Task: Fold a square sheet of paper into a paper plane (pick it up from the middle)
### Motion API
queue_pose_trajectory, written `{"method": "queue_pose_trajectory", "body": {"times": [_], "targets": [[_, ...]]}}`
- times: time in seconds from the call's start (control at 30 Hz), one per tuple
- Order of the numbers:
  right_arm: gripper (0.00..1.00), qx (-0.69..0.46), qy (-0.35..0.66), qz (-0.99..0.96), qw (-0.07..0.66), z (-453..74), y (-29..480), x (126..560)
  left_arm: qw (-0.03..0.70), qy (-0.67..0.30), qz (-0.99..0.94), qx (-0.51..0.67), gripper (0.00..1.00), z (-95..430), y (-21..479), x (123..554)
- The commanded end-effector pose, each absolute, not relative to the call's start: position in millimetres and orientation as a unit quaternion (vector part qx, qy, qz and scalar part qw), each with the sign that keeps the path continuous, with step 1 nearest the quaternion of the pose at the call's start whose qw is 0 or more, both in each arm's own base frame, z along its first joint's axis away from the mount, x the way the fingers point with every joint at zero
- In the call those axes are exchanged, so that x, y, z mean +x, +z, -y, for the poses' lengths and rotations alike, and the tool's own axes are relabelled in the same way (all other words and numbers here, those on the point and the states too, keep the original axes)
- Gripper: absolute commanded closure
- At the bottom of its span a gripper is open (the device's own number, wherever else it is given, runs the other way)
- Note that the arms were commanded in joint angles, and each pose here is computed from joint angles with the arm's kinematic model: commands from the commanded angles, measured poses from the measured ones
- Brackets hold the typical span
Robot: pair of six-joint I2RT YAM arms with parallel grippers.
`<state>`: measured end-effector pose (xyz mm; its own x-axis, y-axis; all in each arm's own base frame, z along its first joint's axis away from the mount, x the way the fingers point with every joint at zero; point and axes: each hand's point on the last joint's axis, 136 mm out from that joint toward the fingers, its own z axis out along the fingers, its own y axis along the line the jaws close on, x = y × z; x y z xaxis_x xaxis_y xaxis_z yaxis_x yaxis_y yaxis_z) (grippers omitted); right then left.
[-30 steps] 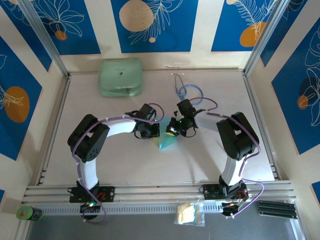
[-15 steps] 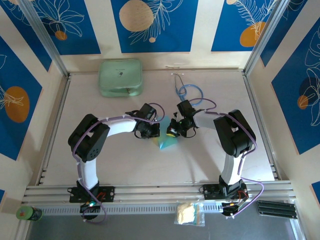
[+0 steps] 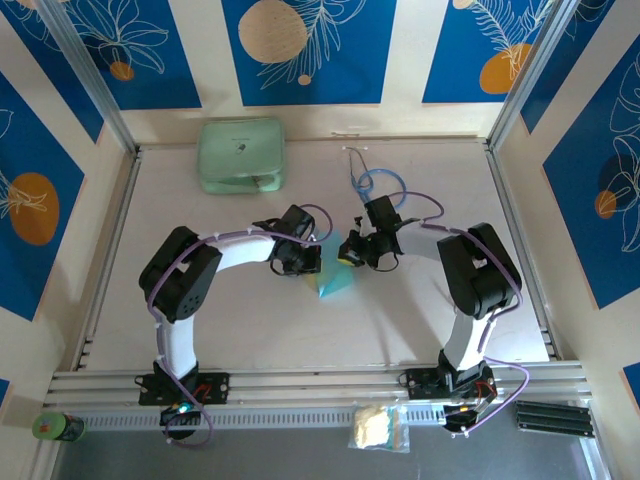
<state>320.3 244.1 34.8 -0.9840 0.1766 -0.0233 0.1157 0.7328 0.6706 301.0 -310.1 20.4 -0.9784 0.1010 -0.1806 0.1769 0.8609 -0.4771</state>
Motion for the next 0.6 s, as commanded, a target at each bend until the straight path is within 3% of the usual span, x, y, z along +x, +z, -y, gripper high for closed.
{"method": "queue_pose_trajectory", "body": {"times": [0.0, 0.57], "targets": [[0.98, 0.052, 0.369, -0.927, 0.039, -255.9, 40.1, 315.2, 0.039, -0.197, -0.976, 0.087, 1.00, 284.7, -10.8, 289.6], [0.98, 0.054, 0.336, -0.940, -0.014, -260.5, -1.8, 283.8, 0.062, -0.252, -0.962, 0.089, 1.00, 297.7, 16.6, 303.6]]}}
